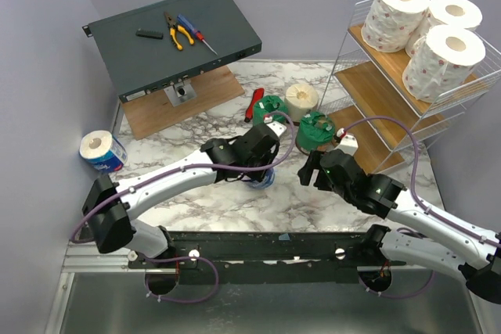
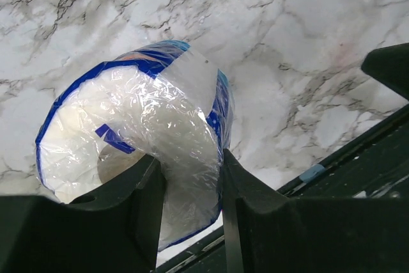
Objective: Place and organize the paper towels onto the shelf
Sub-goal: Adjust the paper towel at the center of the board.
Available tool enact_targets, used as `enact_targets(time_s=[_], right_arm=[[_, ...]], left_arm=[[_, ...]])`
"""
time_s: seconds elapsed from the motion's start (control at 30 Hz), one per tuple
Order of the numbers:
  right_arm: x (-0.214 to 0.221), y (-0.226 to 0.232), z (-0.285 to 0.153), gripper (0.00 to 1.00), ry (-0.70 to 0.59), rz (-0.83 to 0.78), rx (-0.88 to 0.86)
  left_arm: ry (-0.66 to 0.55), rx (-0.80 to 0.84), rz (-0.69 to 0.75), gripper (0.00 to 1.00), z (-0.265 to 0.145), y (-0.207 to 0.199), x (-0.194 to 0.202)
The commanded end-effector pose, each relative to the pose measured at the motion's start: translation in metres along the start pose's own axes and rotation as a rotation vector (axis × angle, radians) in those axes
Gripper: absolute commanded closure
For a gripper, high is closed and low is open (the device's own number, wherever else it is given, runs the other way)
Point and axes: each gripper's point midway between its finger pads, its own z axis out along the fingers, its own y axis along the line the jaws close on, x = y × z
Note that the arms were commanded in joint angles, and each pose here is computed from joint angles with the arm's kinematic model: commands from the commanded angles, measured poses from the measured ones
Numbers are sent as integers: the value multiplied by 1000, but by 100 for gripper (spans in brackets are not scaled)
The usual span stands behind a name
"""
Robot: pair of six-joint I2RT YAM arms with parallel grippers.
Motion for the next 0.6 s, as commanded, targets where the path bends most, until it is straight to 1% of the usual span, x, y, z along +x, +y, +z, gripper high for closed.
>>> enact_targets(time_s=[0.0,0.1,0.23,0.57], right_arm=[[-11,-7,-5,17,-42,-25,44],[-11,-10,-5,17,-47,-25,48],[-10,-16,-6,17,-50,-26,66],[-10,-16,-3,16,-56,-37,73]], left_arm=[[71,-127,94,69,3,15,-4],[87,-162,128,69,10,14,-8],[105,-153,147,68,20,6,-7],[121,-137,173,48,29,-6,-5]])
